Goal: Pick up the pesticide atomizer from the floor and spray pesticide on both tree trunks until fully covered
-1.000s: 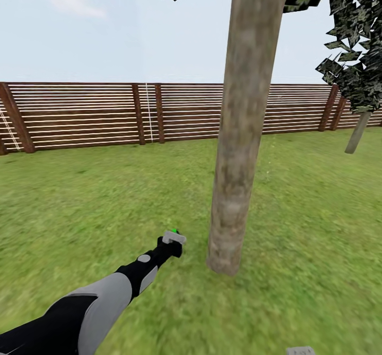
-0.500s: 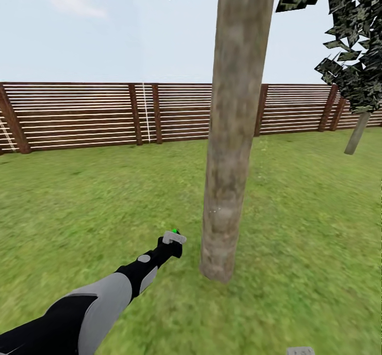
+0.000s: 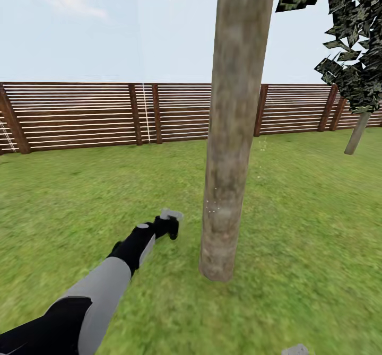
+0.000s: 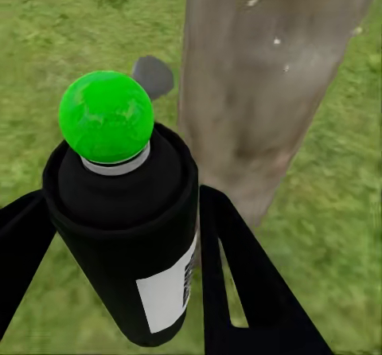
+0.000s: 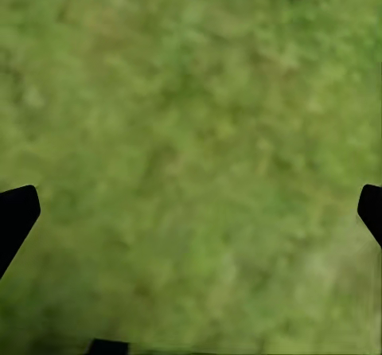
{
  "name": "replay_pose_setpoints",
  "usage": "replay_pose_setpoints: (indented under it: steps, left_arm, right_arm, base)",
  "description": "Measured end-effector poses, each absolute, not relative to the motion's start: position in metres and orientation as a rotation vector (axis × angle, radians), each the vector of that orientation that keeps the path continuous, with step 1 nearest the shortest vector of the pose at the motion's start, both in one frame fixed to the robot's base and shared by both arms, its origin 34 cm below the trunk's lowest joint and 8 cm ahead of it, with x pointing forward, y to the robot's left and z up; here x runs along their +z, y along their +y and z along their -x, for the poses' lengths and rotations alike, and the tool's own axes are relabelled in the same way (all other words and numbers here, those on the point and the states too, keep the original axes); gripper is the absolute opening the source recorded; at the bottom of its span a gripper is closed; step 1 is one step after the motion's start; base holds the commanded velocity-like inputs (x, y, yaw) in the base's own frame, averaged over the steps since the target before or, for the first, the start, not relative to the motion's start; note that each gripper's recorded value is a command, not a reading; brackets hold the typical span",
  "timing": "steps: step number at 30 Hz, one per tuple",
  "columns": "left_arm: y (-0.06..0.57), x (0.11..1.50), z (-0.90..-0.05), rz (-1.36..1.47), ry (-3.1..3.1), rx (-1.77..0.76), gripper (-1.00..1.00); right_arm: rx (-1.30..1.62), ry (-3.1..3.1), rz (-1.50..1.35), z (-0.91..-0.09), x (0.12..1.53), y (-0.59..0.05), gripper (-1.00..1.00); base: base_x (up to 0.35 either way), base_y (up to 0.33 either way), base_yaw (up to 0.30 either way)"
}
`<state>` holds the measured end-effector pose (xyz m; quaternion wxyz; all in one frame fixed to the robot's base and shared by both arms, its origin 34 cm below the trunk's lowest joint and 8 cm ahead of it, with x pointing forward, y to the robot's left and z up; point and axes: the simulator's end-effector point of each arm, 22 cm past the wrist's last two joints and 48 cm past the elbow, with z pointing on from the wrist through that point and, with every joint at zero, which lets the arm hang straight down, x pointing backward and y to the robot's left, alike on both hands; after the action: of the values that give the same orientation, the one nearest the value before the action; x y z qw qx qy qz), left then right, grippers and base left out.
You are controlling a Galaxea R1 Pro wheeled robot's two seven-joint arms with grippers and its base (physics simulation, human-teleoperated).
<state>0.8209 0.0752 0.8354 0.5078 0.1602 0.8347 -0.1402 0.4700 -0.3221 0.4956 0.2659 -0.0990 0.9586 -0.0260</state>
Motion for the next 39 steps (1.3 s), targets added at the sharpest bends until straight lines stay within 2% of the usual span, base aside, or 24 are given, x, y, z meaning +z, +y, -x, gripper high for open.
replay_pose_setpoints:
  steps: [10, 14, 17, 24, 31, 39]
  left_arm:
    - [0.082, 0.953, -0.835, -0.393, 1.978, -0.332, -1.00]
    - [0.063, 0.985, -0.822, -0.452, 1.978, -0.335, -1.00]
    - [0.028, 1.009, -0.803, -0.479, 1.966, -0.469, -1.00]
    - [0.016, 1.044, -0.803, -0.535, 1.969, -0.449, -1.00]
    - [0.005, 1.166, -0.814, -0.555, 1.856, -0.486, -1.00]
    - [0.008, 1.271, -0.828, -0.573, 1.770, -0.418, -1.00]
  right_arm:
    - [-0.061, 2.587, 0.298, -0.470, 0.495, -0.315, 1.00]
    - [-0.060, 2.589, 0.300, -0.469, 0.495, -0.315, 1.00]
    - [-0.060, 2.590, 0.300, -0.469, 0.495, -0.315, 1.00]
    - [-0.062, 2.598, 0.300, -0.468, 0.494, -0.315, 1.00]
    - [-0.066, 2.649, 0.300, -0.458, 0.488, -0.316, 1.00]
    - [-0.064, 2.650, 0.300, -0.458, 0.488, -0.315, 1.00]
  base:
    - [0.000, 0.000, 0.000]
    - [0.000, 0.000, 0.000]
    - [0.000, 0.000, 0.000]
    - [0.000, 0.000, 0.000]
    - [0.000, 0.000, 0.000]
    - [0.000, 0.000, 0.000]
